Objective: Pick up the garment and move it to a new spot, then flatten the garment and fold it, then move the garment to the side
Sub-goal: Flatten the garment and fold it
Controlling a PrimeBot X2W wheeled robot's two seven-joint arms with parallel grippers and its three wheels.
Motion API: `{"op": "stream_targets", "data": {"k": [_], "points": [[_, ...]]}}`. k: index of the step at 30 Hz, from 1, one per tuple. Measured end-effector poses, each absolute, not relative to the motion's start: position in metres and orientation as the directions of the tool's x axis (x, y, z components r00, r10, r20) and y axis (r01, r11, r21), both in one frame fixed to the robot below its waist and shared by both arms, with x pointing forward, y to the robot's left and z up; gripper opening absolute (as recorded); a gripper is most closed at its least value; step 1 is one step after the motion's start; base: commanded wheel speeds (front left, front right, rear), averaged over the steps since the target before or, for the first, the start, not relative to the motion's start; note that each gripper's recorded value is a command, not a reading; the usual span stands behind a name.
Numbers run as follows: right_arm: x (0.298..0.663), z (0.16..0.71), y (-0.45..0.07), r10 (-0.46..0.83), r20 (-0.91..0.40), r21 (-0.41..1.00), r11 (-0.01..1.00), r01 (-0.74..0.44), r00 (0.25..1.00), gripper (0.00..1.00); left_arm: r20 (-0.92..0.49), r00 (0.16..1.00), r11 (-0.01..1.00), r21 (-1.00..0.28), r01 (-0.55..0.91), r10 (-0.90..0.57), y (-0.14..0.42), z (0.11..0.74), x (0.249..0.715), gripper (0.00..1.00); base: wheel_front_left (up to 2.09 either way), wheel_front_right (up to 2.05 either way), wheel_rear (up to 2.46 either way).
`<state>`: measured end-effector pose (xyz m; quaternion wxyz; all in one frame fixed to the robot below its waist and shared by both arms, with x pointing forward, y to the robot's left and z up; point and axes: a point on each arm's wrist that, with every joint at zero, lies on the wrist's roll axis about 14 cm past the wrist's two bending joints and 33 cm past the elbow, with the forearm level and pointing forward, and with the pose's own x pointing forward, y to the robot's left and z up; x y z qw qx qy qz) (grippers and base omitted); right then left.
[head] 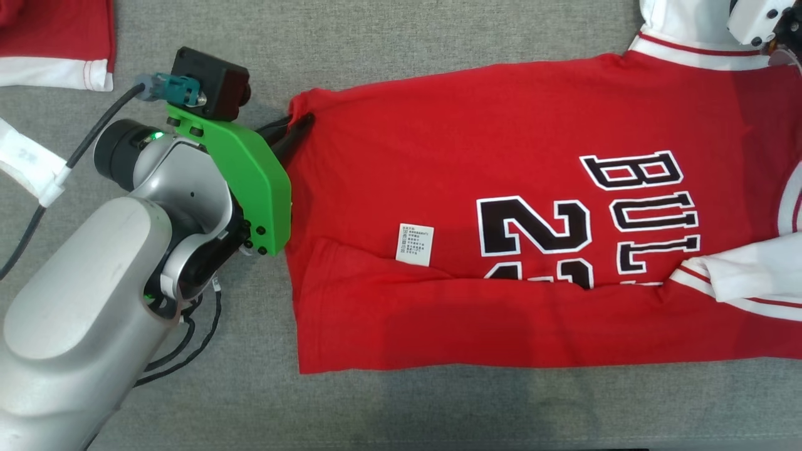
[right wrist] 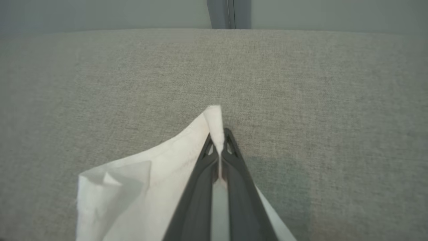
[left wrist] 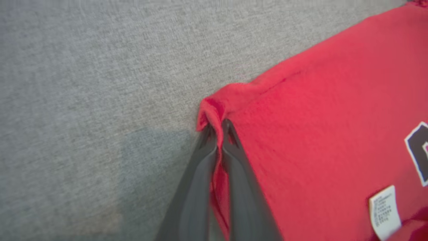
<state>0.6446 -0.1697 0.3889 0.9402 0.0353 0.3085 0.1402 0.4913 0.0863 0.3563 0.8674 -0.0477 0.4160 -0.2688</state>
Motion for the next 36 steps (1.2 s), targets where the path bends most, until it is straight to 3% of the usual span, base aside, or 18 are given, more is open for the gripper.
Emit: {"op": "stream_targets", "data": {"k": [12, 22, 36], "points": [[0.619, 0.46, -0.186, 0.339, -0.383, 0.16, 0.941, -0.299, 0.859, 0.0, -0.578, 0.626, 0.848, -0.287, 0.445, -0.524, 0.085, 0.399, 0.489, 0.0, 0.0, 0.0, 0.0], [0.535, 0.479, -0.214, 0.356, -0.311, 0.211, 0.93, -0.302, 0.881, 0.0, -0.526, 0.647, 0.833, -0.311, 0.457, -0.552, 0.079, 0.427, 0.442, 0.0, 0.0, 0.0, 0.0], [0.42, 0.454, -0.249, 0.255, -0.361, 0.341, 0.931, -0.128, 0.897, 0.0, -0.526, 0.658, 0.842, -0.371, 0.393, -0.539, 0.079, 0.412, 0.406, 0.0, 0.0, 0.0, 0.0]]}}
